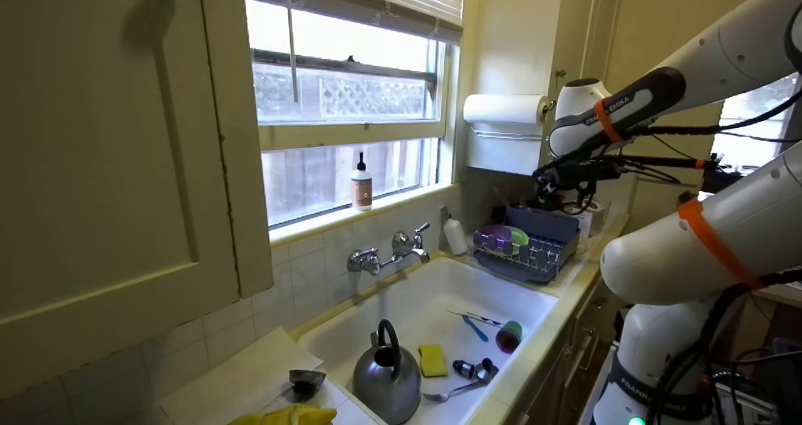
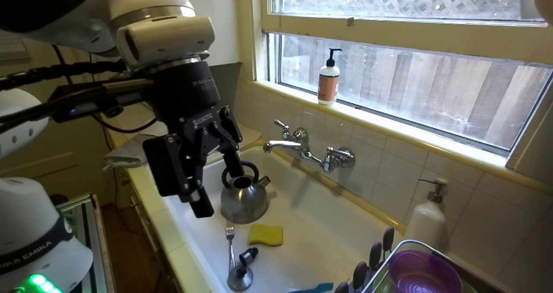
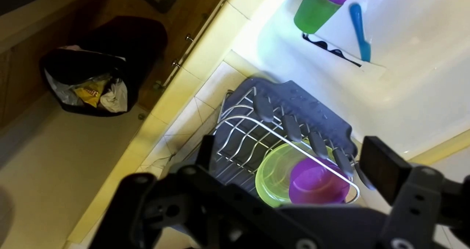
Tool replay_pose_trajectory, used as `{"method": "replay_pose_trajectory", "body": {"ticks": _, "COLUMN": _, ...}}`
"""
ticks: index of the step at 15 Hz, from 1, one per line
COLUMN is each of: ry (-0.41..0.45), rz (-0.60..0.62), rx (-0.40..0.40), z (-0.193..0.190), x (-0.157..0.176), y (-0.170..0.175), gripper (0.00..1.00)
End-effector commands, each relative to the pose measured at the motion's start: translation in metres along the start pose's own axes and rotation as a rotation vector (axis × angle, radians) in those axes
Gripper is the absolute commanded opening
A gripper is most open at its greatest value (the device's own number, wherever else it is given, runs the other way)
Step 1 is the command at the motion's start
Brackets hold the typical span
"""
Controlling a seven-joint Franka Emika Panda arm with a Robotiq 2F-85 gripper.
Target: Take the purple bowl out of the plate rack and put it into the sink the turn on the water to the faucet and put water in it
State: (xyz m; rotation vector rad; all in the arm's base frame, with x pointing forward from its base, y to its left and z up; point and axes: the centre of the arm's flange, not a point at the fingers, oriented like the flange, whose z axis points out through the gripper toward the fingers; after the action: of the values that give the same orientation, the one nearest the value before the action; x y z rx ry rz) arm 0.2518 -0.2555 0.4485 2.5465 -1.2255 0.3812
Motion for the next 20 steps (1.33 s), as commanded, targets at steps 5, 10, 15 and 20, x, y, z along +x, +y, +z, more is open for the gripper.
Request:
{"method": "replay_pose_trajectory", "body": {"ticks": 5, "ry": 0.13, "rz": 0.001, "rx": 0.087, "z": 0.038, "x": 0.039, "y": 0.003, "gripper": 1.0}}
{"method": "replay_pose_trajectory", "body": {"ticks": 10, "ry": 0.269, "rz": 0.091, "rx": 0.282, "z": 0.075, "x": 0.092, "y": 0.017, "gripper": 1.0}}
{"method": "replay_pose_trajectory", "body": {"ticks": 15, "ry": 0.19, "rz": 0.056, "rx": 0.398, "z": 0.099, "x": 0.136, "y": -0.003, "gripper": 1.0}}
{"method": "replay_pose_trajectory", "body": {"ticks": 20, "ry": 0.106, "rz": 0.014, "rx": 0.366, "z": 0.117, "x": 0.172, "y": -0.006, "gripper": 1.0}}
